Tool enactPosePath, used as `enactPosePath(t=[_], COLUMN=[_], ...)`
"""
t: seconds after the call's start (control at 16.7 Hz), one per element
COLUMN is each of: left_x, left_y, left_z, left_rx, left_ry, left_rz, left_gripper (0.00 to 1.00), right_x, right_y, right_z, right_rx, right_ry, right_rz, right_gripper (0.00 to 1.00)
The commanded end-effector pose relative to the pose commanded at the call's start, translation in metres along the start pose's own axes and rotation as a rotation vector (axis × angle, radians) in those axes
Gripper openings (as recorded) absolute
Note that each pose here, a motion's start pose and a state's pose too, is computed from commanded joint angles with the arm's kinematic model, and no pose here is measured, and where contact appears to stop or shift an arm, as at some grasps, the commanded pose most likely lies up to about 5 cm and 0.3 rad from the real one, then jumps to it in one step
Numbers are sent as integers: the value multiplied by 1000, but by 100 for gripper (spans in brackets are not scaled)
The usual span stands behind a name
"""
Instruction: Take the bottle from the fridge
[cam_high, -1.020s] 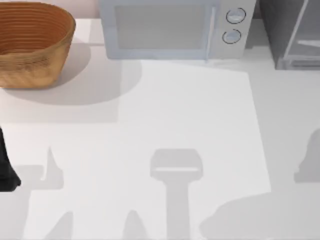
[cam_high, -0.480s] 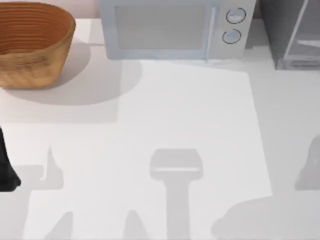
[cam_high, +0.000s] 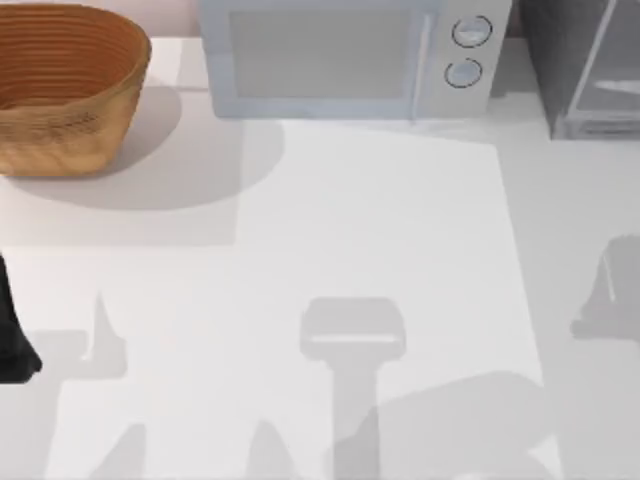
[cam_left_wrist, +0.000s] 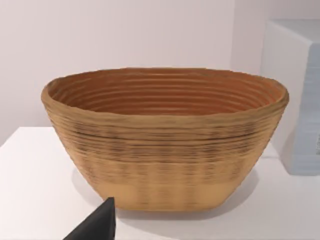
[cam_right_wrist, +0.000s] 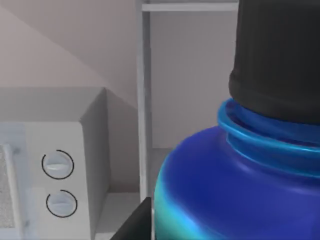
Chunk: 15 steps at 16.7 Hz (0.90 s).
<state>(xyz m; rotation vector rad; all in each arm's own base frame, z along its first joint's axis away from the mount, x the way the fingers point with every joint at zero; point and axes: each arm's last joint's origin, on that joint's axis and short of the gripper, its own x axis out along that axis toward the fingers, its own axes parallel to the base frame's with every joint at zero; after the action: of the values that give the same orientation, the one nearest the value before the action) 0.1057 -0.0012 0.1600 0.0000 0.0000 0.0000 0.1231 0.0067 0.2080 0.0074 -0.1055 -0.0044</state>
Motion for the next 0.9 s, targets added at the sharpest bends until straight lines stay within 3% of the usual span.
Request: enactPosePath(t=[0.18, 0.36, 0.6, 0.9], left_x=[0, 0, 0, 0], left_y=[0, 0, 0, 0], left_z=[0, 0, 0, 0], left_rx=[0, 0, 0, 0], left_ry=[0, 0, 0, 0], left_rz=[0, 0, 0, 0], left_gripper=[100, 100, 100, 100], right_x=[32, 78, 133, 167], right_y=[11, 32, 69, 113], right_z=[17, 8, -40, -98], right_rx=[8, 2, -25, -33], right_ry=[-7, 56, 158, 162], right_rz=[-4, -5, -2, 2], right_gripper=[0, 0, 0, 0])
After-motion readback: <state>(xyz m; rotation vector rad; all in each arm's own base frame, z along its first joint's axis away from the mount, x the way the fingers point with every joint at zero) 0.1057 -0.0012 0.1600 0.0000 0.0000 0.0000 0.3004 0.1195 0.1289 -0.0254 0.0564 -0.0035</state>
